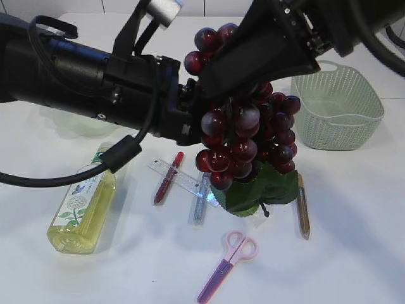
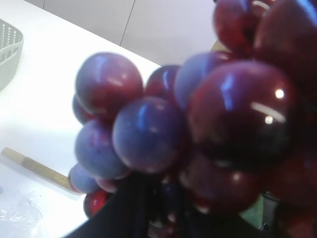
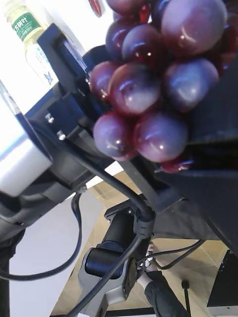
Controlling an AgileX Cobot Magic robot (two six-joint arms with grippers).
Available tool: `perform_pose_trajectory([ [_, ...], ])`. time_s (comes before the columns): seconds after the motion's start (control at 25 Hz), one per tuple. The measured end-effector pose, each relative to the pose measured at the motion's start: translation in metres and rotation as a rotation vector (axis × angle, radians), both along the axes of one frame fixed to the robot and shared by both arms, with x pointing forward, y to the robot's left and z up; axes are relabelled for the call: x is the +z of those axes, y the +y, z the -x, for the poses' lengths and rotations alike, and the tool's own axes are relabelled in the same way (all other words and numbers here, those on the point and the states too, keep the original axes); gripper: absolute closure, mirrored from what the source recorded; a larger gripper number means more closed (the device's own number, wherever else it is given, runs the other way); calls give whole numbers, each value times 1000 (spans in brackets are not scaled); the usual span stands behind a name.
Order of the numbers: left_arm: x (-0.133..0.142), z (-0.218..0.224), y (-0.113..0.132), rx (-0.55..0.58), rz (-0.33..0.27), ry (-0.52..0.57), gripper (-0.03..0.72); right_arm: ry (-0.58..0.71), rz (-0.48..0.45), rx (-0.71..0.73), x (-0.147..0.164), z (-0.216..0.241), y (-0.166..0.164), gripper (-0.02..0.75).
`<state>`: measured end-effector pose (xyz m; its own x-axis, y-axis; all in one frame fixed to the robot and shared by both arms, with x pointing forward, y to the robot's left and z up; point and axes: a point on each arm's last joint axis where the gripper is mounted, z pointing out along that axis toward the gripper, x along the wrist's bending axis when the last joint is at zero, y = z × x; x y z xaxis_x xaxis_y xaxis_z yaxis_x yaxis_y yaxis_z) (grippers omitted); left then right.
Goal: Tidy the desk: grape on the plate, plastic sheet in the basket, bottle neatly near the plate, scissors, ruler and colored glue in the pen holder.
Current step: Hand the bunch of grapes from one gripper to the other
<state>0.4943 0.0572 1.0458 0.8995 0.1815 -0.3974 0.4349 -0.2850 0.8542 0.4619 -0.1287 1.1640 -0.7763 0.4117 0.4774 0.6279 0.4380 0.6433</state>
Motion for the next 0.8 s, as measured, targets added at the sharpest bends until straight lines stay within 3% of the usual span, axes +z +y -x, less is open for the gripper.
perform_pose_trajectory([
  [0.36,-1,1,0,-12,-7,10,608,3,0,5,0,1,0,632],
  [0.8,-2,1,0,-15,-15,11,610,22,-36,13,3,3,3,263],
])
